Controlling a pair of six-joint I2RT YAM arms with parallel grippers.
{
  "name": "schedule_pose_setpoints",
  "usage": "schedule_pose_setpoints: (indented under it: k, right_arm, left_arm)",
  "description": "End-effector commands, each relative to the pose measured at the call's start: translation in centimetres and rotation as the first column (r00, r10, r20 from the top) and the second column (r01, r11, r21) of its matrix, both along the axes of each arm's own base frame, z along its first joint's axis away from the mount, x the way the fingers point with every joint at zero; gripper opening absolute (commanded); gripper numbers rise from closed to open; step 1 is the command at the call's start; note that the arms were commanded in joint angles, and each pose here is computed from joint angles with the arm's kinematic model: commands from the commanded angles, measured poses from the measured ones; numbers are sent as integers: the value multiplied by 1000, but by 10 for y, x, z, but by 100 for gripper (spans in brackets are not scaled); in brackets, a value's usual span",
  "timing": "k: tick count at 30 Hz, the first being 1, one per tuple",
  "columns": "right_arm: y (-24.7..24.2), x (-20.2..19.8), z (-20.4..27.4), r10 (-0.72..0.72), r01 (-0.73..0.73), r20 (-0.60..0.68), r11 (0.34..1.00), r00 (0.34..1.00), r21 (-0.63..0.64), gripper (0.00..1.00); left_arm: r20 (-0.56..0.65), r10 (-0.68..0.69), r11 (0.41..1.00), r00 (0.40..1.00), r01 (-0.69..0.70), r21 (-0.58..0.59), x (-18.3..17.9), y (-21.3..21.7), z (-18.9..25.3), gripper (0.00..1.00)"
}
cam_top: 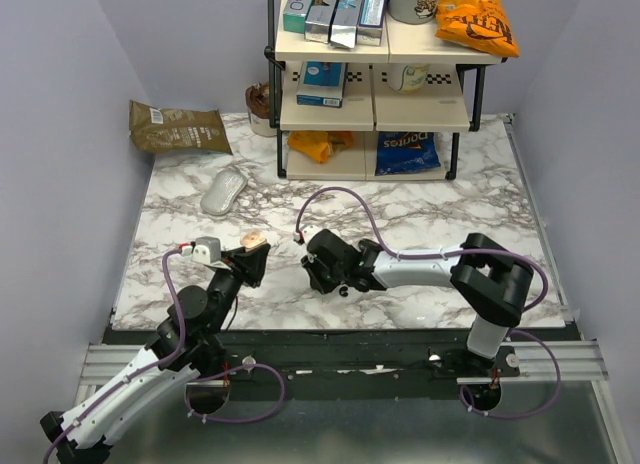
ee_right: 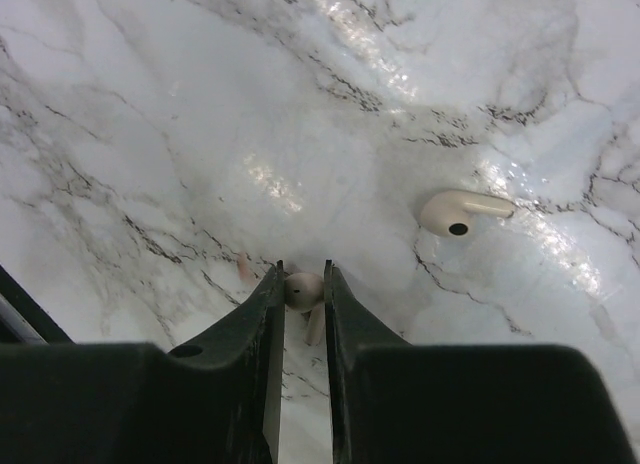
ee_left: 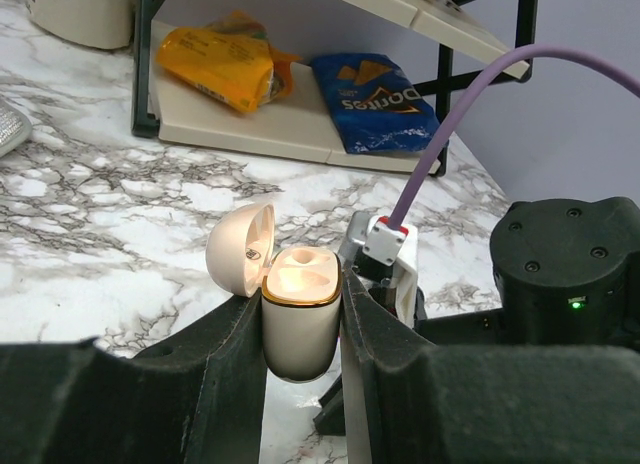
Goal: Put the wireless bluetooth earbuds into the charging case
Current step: Pick up the earbud from the center of the board.
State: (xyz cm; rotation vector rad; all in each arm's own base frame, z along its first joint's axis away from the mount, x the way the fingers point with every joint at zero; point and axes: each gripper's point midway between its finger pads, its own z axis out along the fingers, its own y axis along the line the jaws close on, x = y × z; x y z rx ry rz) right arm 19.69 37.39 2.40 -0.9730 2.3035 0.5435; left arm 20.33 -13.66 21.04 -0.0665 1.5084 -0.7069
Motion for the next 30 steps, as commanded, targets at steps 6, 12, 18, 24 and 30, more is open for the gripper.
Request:
schedule_pose_setpoints:
  k: [6,12,18,24,30]
  right_arm:
    - [-30,24,28,-221,218,38,974,975,64,1]
    - [-42,36,102,-319,286,111,927,941,241,1]
    - [-66,51,194,-415,298,233,862,879,410,1]
    - [-94,53,288,-473,224,376,809,797,544,1]
    - [-107,47,342,-490,150,438,777,754,611,1]
  left_arm:
    - [23,19,1000,1000,-18,-21,3,1,20,0]
    - [58,14,1000,998,-13,-19,8,-5,29,0]
    - [156,-41,999,987,38,24,16,-26,53,0]
    - [346,-155,988,925,142,65,19,-63,94,0]
    - [505,-294,954,811,285,97,17,-108,134,0]
